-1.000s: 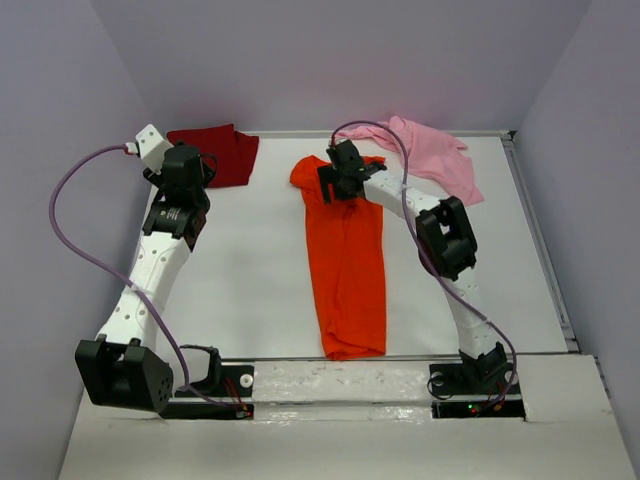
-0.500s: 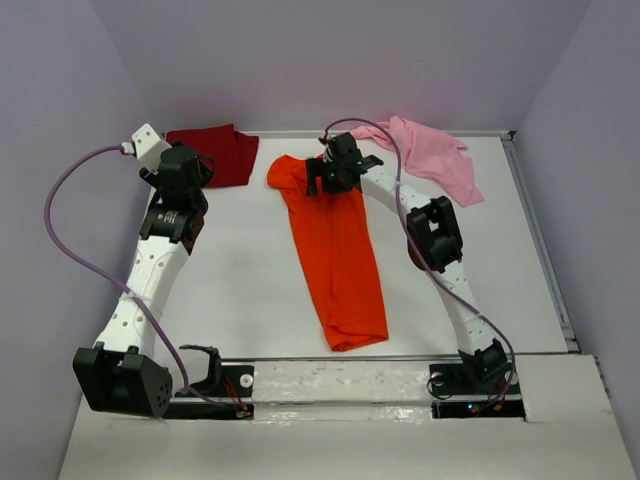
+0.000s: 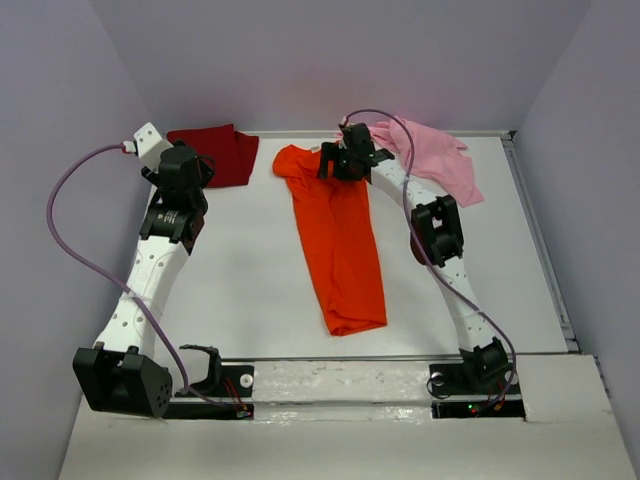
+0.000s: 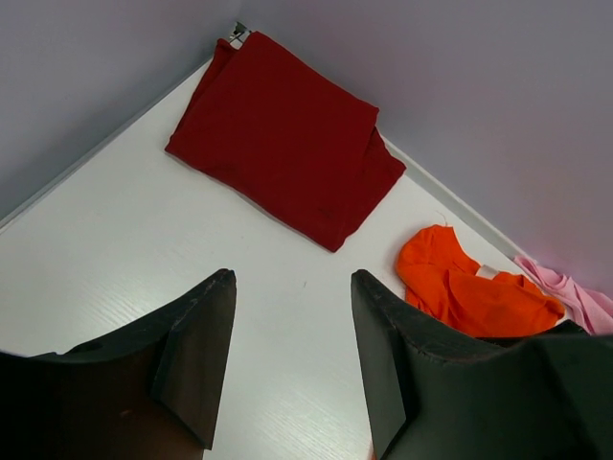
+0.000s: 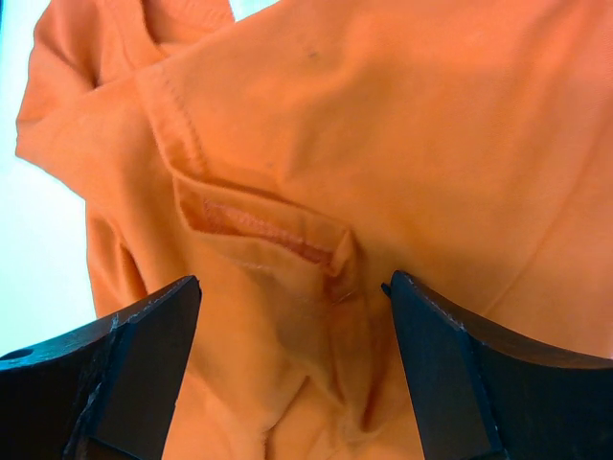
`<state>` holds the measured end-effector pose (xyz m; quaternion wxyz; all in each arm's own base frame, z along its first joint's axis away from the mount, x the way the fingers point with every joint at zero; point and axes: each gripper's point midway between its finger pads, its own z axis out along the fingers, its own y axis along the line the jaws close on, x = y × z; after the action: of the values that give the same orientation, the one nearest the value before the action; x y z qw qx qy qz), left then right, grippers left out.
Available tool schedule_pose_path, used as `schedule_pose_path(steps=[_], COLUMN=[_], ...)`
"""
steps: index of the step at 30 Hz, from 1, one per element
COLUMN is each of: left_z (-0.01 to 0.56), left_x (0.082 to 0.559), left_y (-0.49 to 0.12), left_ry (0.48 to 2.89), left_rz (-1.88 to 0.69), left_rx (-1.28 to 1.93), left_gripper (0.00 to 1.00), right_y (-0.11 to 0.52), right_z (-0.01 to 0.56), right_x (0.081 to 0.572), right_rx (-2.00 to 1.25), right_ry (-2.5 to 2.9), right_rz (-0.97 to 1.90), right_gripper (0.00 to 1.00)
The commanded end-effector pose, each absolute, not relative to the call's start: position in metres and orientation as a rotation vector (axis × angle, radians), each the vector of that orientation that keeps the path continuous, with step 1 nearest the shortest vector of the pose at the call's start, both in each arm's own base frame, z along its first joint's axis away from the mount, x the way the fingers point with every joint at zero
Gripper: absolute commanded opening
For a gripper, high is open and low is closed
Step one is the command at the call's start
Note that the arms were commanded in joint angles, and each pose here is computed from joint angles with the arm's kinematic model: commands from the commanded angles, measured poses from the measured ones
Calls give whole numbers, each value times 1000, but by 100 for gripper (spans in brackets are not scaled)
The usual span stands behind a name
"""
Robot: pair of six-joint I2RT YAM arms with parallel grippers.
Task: Fold and stack the t-shirts
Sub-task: Fold the tshirt
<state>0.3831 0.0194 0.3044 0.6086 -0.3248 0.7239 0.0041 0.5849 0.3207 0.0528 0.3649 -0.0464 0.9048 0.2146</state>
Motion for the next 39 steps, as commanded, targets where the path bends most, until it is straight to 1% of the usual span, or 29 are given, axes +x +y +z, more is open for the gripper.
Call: schedule_pose_path(steps=[1, 5, 9, 12, 14, 18, 19, 20, 21, 22, 23, 24, 25, 27, 28, 29, 30, 31, 32, 33, 34, 35, 36, 37, 38, 39], left_z=[318, 315, 314, 313, 313, 313, 313, 313, 315, 312, 317, 317, 309, 307, 300, 299, 294, 278, 266, 253, 234, 226, 221, 214, 187, 176], left_x=[384, 386, 387, 386, 387, 390, 391, 393, 394, 394, 396, 393, 393, 391, 392, 390, 389, 387, 378, 372, 359, 356, 349, 342, 328, 321], left_y=[18, 18, 16, 17, 17, 10, 7, -3, -11, -19, -38, -47, -57, -85, -94, -108, -115, -121, -136, -143, -157, -159, -169, -174, -181, -184], left_ry=[1625, 1635, 1640, 1641, 1641, 1651, 1660, 1684, 1696, 1715, 1706, 1704, 1711, 1729, 1756, 1783, 1806, 1848, 1889, 1917, 1937, 1936, 1933, 1942, 1993, 2012], left_rz=[-12, -9, -15, -11, -11, -47, -53, -101, -131, -149, -227, -259, -282, -334, -351, -419, -463, -504, -600, -660, -787, -812, -889, -939, -959, -970], left_rx=[-740, -737, -733, -733, -733, -697, -675, -626, -585, -521, -453, -416, -374, -310, -290, -276, -282, -302, -288, -298, -323, -353, -342, -366, -368, -372], left_gripper=[61, 61, 61, 61, 61, 61, 61, 61, 61, 60, 60, 60, 61, 61, 61, 61, 61, 59, 59, 58, 58, 58, 58, 58, 58, 58], right_y=[272, 255, 262, 254, 255, 269, 274, 275, 274, 272, 276, 266, 262, 254, 248, 243, 238, 225, 222, 220, 210, 206, 202, 191, 185, 174], right_z=[38, 37, 43, 55, 62, 107, 141, 157, 158, 204, 226, 202, 253, 271, 229, 264, 259, 217, 209, 220, 182, 176, 175, 164, 153, 130], right_x=[615, 622, 622, 626, 624, 614, 608, 603, 595, 583, 575, 559, 536, 512, 483, 460, 444, 422, 405, 384, 361, 351, 332, 325, 314, 295], right_rx=[27, 54, -43, -75, -98, -173, -188, -189, -188, -187, -196, -144, -119, -38, 18, 18, 40, 108, 125, 131, 165, 169, 167, 186, 190, 195], right_ry=[2324, 2328, 2311, 2290, 2282, 2226, 2181, 2161, 2173, 2111, 2060, 2128, 2045, 1982, 2075, 1993, 2002, 2086, 2099, 2070, 2151, 2156, 2169, 2180, 2210, 2284], right_rz=[459, 464, 495, 428, 441, 553, 610, 631, 644, 668, 684, 656, 674, 733, 765, 792, 783, 750, 750, 771, 723, 703, 683, 608, 567, 507], right_gripper=[86, 86, 86, 86, 86, 86, 86, 86, 85, 85, 85, 84, 83, 83, 83, 83, 83, 83, 82, 82, 81, 81, 81, 81, 81, 81])
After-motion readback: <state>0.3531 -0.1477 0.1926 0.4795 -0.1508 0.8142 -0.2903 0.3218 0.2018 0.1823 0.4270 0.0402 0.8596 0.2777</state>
